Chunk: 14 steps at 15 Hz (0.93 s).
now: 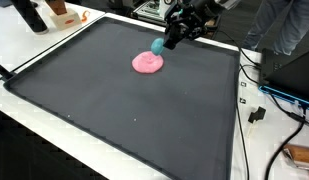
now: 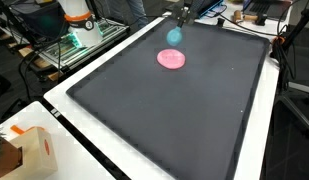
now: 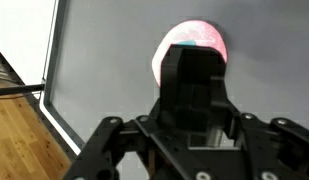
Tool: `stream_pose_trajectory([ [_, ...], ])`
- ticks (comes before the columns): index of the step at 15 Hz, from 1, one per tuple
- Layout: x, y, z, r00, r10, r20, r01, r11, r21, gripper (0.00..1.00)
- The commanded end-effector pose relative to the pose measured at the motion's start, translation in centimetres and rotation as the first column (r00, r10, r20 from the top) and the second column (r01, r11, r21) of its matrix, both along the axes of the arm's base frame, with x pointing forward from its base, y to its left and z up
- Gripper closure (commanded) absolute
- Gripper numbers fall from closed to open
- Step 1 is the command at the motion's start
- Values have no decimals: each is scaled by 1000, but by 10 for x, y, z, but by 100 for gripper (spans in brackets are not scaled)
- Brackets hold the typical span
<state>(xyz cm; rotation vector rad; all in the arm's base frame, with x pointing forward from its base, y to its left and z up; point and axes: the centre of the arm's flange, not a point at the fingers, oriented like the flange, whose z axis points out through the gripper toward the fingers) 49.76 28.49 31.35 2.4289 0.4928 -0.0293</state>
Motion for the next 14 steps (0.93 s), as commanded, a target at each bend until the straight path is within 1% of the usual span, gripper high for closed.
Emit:
stream_pose_trajectory([
  [1, 7, -39, 34, 998, -35, -44, 41, 986, 160, 71],
  [3, 16, -63, 49, 997, -49, -57, 63, 962, 267, 71],
  [4, 21, -78, 55, 997, -55, -60, 72, 943, 326, 71],
  [7, 31, -120, 66, 995, -70, -74, 97, 871, 481, 71],
  [8, 34, -135, 67, 994, -76, -81, 107, 843, 527, 71],
  [10, 37, -166, 65, 990, -88, -109, 136, 772, 621, 71],
  [14, 34, -218, 55, 986, -103, -134, 169, 633, 756, 71],
])
